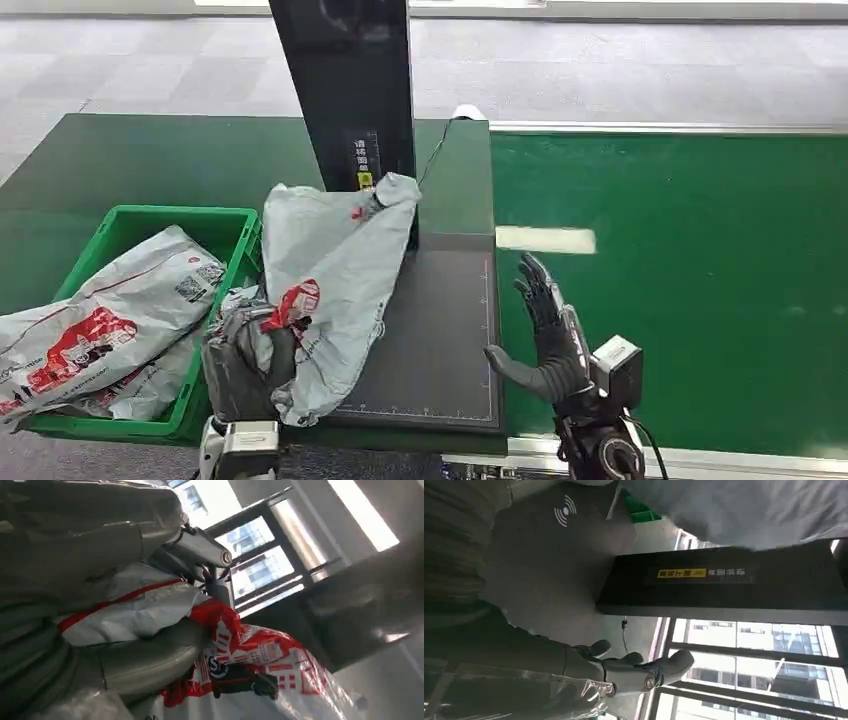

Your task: Moved the parcel from conveyor to table for the left to box.

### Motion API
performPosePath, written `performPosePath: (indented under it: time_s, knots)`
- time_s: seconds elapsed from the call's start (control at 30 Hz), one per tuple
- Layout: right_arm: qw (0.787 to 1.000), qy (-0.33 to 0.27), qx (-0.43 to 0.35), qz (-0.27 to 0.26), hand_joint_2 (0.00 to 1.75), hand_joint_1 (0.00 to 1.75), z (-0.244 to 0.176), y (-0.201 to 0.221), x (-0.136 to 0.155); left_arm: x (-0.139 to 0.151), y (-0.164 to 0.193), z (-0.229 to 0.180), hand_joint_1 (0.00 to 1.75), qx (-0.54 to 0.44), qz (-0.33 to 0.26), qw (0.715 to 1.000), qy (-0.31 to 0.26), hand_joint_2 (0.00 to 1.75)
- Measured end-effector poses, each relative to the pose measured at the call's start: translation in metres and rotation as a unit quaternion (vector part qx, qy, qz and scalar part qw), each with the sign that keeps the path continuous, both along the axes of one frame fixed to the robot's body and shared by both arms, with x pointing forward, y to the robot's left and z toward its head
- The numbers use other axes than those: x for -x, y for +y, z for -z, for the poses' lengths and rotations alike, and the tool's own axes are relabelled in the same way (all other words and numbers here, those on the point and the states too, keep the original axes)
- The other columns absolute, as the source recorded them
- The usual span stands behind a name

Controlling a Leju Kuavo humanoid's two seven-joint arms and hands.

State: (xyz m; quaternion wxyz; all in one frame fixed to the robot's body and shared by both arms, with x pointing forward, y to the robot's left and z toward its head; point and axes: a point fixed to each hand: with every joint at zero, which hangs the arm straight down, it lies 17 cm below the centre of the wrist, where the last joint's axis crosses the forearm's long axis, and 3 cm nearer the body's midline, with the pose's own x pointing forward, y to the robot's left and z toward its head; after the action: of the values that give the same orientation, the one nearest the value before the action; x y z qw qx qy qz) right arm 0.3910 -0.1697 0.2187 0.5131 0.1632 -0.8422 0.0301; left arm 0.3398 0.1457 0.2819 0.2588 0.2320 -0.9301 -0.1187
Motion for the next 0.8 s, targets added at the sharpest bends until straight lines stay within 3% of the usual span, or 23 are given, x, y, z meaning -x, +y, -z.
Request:
performPosePath:
  time_s: [0.3,0.5,0.67,0.8]
  knots:
    - [1.000,0.000,0.003,-0.008,1.75,0.00,0.001,0.002,-0.002,0.048,0.023,-0.094,1.75,-0.052,-0.084,0.982,-0.162,1.75]
    - [1.000,0.002,0.004,-0.016,1.75,0.00,0.004,0.007,-0.002,0.090,0.045,-0.155,1.75,-0.125,-0.201,0.930,-0.279,1.75]
    - [1.000,0.002,0.010,-0.011,1.75,0.00,0.008,0.007,-0.002,0.093,0.078,-0.168,1.75,-0.177,-0.307,0.888,-0.293,1.75]
    - [1.000,0.008,0.016,0.001,1.75,0.00,0.014,0.005,0.003,0.081,0.132,-0.160,1.75,-0.159,-0.369,0.880,-0.253,1.75]
